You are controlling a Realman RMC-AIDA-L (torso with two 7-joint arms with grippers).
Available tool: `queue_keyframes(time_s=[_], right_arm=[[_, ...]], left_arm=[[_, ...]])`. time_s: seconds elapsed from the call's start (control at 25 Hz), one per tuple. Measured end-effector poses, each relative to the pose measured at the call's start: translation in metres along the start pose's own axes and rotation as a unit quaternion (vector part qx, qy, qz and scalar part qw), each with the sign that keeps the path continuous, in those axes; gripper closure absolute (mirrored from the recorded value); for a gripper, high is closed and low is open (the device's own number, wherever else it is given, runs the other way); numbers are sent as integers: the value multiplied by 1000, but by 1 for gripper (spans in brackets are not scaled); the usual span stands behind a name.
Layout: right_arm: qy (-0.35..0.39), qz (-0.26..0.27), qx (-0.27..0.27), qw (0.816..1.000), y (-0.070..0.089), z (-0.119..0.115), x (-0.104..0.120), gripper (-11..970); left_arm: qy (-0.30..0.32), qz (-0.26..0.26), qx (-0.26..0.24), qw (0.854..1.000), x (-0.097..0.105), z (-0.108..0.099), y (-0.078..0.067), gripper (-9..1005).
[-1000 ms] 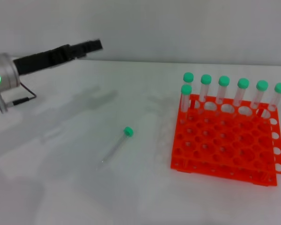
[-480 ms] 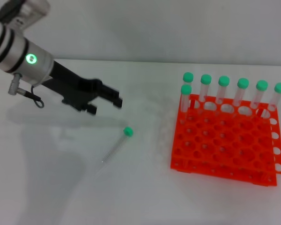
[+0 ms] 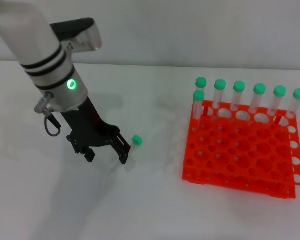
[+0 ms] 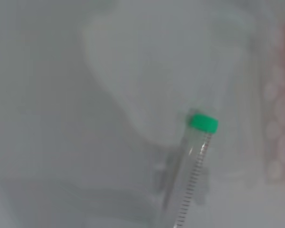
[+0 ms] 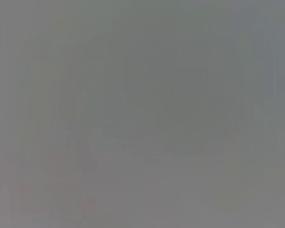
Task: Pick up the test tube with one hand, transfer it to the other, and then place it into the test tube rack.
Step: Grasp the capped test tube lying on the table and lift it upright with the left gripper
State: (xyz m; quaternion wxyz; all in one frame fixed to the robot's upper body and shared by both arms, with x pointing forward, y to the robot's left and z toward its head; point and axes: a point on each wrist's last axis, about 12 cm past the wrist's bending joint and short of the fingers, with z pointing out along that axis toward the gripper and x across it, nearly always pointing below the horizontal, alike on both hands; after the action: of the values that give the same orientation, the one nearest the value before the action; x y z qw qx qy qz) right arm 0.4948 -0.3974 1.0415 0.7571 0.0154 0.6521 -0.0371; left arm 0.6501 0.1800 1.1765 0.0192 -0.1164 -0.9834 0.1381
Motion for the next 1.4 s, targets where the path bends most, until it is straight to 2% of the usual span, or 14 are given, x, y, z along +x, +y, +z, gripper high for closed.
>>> queue_keyframes(time_s=[0.12,0.32,0.56,0.68,1.32,1.4], right_arm=[[1,0,0,1000,0,1,0,94],[2,1,0,1000,1,0,1,94],[2,1,0,1000,1,0,1,95],[2,2,0,1000,1,0,1,95],[3,5,1,1000,1,0,1,97],[4,5,1,1000,0,-1,1,97]], left_arm=[[7,13,-28,999,0,6,-4,121],[2,28,-67,997,-2,12,-6,186],[-5,75,-97,992,-7,25,-15,261],[-9,86,-97,992,-8,29,-19,299],[-3,137,-113,984,-8,49,-36,319],[-3,136,-115,984,-8,49,-35,367]])
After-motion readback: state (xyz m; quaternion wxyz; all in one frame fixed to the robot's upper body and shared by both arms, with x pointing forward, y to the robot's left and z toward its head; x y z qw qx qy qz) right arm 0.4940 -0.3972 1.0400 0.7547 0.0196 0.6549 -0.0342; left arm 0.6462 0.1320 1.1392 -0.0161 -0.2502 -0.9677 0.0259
